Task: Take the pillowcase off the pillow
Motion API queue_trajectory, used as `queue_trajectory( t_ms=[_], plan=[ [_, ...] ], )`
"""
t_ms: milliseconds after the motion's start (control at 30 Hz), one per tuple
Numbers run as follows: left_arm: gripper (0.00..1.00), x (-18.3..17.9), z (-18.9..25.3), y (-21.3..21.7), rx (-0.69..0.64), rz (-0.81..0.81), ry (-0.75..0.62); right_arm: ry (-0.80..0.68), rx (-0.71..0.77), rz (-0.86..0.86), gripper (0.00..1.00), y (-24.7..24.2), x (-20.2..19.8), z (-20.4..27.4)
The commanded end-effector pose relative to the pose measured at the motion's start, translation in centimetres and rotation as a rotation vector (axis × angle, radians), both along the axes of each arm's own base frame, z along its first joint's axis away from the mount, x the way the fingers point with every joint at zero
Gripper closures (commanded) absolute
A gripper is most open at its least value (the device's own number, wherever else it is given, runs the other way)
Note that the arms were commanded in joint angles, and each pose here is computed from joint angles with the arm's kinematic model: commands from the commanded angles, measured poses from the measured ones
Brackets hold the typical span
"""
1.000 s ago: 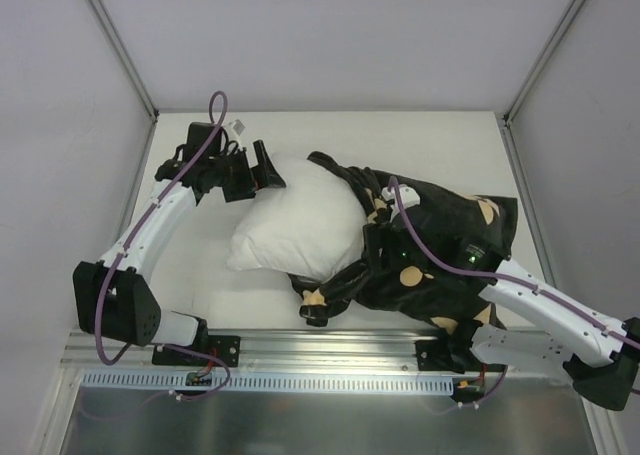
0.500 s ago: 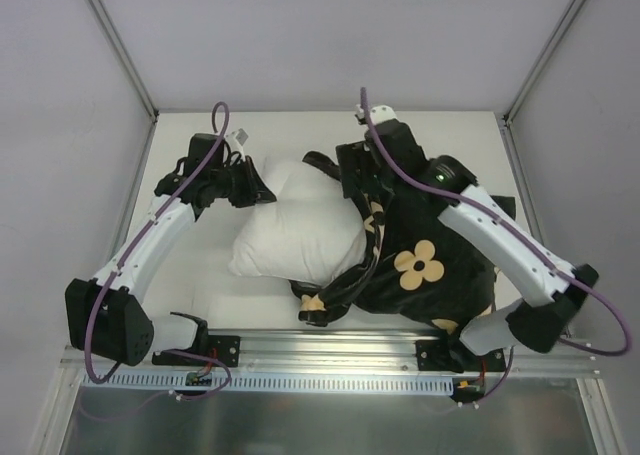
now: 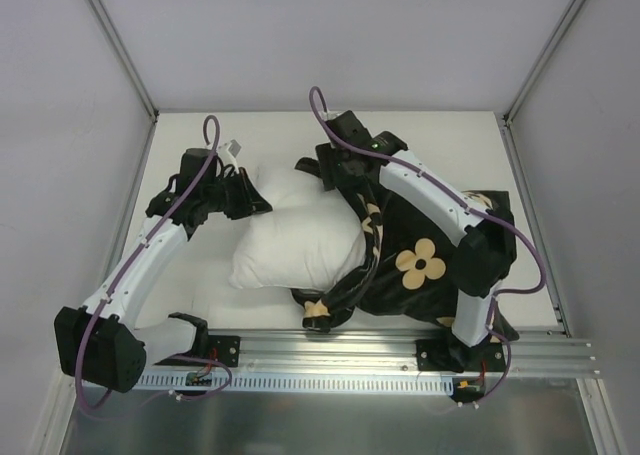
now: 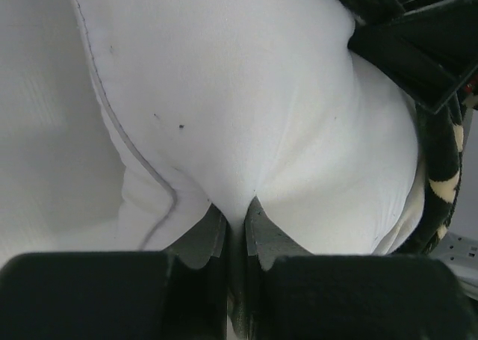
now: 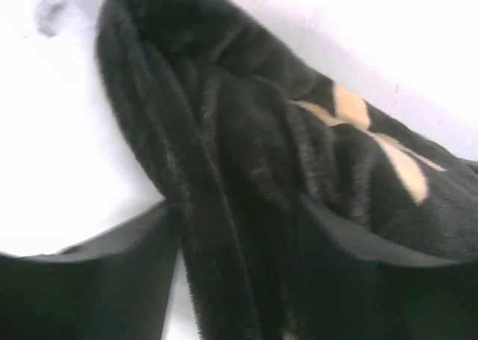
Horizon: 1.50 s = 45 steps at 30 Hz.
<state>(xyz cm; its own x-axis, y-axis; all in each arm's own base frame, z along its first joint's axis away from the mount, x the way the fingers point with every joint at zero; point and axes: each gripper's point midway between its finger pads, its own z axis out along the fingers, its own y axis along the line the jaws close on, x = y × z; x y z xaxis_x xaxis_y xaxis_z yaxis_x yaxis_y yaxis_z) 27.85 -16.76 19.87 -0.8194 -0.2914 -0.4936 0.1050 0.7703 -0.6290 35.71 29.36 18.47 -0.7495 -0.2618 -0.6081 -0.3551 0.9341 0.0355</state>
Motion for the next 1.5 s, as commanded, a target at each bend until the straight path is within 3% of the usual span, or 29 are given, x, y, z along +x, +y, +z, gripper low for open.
queue_trajectory(
  t_ms=[0,33,67,167,300,400,633,867,1033,1100,1167,1200,1267,1300,1467],
  plan=[
    [1.00,-1.1,2.0,-0.2,-0.031,-0.023,-0.067,0.007,0.040,-0.111,0.45,-2.7,0.6,0.2],
    [1.00,-1.2,1.9,-0.1,-0.024,-0.027,-0.073,0.011,0.041,-0.129,0.53,-3.1,0.7,-0.2],
    [1.00,-1.3,1.9,0.0,-0.021,-0.027,-0.078,0.019,0.041,-0.150,0.68,-3.7,0.9,-0.5],
    [1.00,-1.3,1.3,0.3,0.005,-0.023,-0.085,0.029,0.040,-0.204,0.84,-5.5,0.5,-1.3],
    [1.00,-1.4,0.5,0.7,0.021,-0.008,-0.070,0.009,0.064,-0.287,0.87,-8.7,0.2,-1.4],
    [1.00,-1.1,1.3,1.0,0.022,0.003,-0.093,-0.014,0.089,-0.377,0.99,-12.5,0.5,-0.3],
    [1.00,-0.2,10.6,7.1,-0.060,0.208,-0.284,-0.186,0.236,-0.579,0.99,-21.5,-1.1,6.8],
    [1.00,-2.4,20.0,7.4,-0.163,0.266,-0.469,-0.355,0.382,-0.544,0.99,-21.8,-3.4,14.4],
    [1.00,-1.7,19.9,6.1,-0.236,0.205,-0.433,-0.320,0.385,-0.493,0.99,-19.7,-1.5,14.4],
    [1.00,-1.2,18.7,6.0,-0.248,0.207,-0.401,-0.230,0.330,-0.431,0.99,-17.7,-0.3,11.7],
    [1.00,-0.8,17.1,6.3,-0.237,0.228,-0.371,-0.135,0.280,-0.363,0.79,-16.1,-0.6,10.6],
    [1.00,-0.6,16.5,6.5,-0.227,0.243,-0.360,-0.101,0.238,-0.321,0.53,-15.2,-1.0,10.0],
    [1.00,0.0,14.5,7.1,-0.203,0.278,-0.324,-0.082,0.170,-0.323,0.34,-15.1,-1.4,8.6],
    [1.00,0.2,13.7,7.2,-0.195,0.291,-0.307,-0.092,0.167,-0.314,0.20,-14.9,-1.8,8.5],
    [1.00,1.5,8.7,8.7,-0.134,0.383,-0.198,-0.181,0.203,-0.367,0.08,-17.6,-5.8,9.1]
  ],
)
